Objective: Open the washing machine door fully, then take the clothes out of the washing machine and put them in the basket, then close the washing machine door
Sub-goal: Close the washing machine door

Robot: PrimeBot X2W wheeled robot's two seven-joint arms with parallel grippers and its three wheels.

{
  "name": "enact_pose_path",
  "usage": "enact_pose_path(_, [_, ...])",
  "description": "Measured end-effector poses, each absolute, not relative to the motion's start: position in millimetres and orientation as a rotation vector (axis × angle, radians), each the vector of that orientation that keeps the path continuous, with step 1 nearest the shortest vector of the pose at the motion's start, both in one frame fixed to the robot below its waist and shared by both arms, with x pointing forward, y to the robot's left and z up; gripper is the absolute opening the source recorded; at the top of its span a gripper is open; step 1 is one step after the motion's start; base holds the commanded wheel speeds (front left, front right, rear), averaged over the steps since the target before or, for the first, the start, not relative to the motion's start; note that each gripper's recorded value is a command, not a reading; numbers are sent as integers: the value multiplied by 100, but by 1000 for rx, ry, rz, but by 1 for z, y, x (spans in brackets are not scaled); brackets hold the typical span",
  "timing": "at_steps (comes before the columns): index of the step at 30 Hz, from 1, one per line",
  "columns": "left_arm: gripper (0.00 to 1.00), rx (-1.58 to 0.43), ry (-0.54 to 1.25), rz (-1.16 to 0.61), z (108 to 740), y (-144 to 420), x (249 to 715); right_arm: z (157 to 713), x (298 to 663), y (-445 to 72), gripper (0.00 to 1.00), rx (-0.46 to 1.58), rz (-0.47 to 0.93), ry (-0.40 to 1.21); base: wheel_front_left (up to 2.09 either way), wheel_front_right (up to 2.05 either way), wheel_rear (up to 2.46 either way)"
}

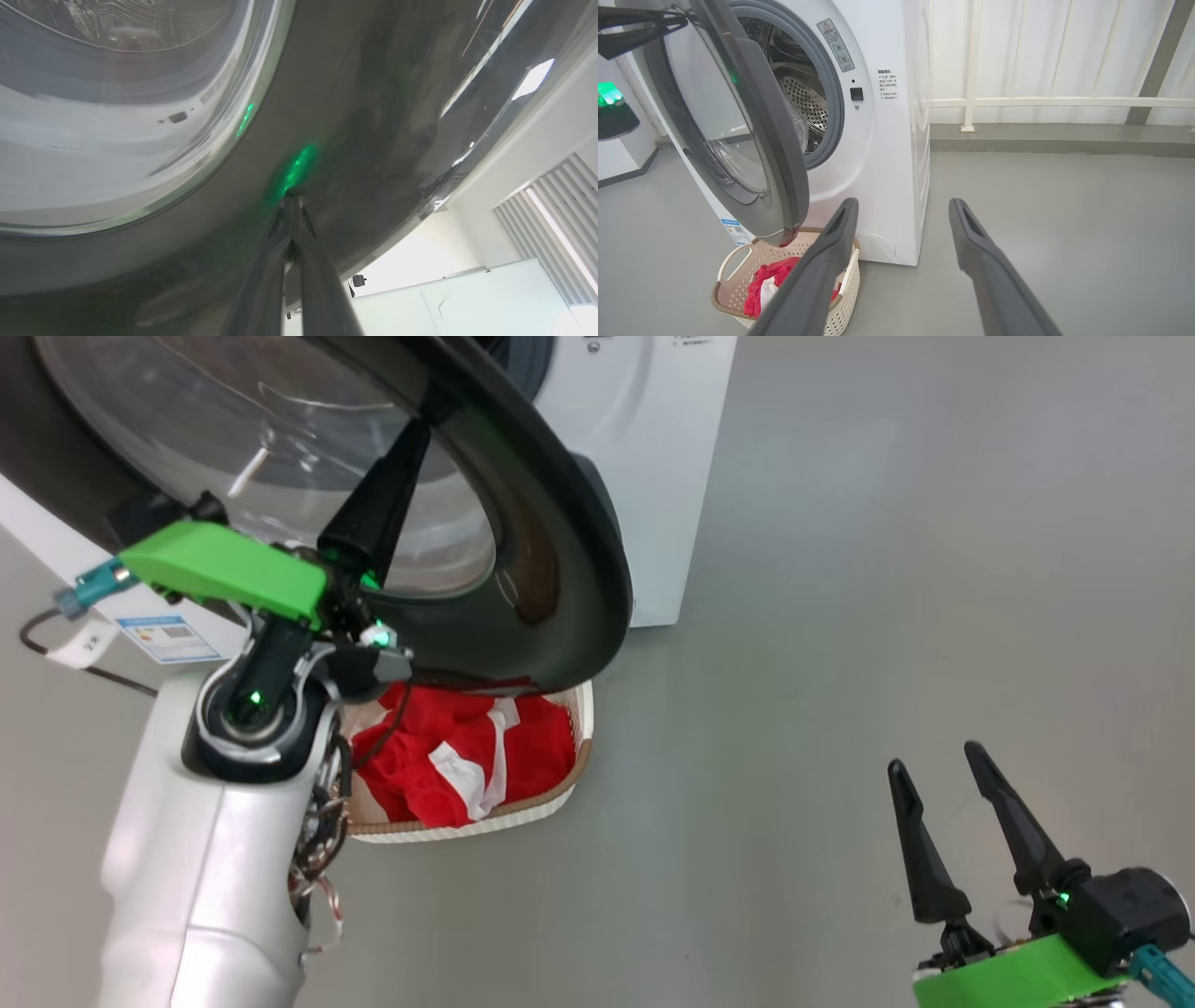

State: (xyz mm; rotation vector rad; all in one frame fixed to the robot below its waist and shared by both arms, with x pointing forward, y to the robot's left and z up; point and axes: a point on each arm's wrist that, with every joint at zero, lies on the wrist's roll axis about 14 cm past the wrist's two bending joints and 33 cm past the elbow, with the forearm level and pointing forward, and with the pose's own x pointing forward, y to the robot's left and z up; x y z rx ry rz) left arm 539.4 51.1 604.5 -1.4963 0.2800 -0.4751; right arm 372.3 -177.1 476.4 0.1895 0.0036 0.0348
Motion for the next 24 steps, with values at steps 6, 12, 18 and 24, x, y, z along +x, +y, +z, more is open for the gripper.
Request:
enact_pose_path(6, [0,-1494,267,-473,604,44,554,476,377,-182,100,185,22,1,0,0,0])
enact_pose_path(12, [0,-1497,251,-492,604,32,572,469,379,-188,100,188,-2,19,0,0,0])
enact_pose_path(18, [0,-1496,256,-497,602,19,587,467,383,-194,100,184,-18,23,0,0,0])
enact_pose_path(24, [0,-1497,267,-498,598,9,600,462,384,-200,100,184,-39,34,0,0,0])
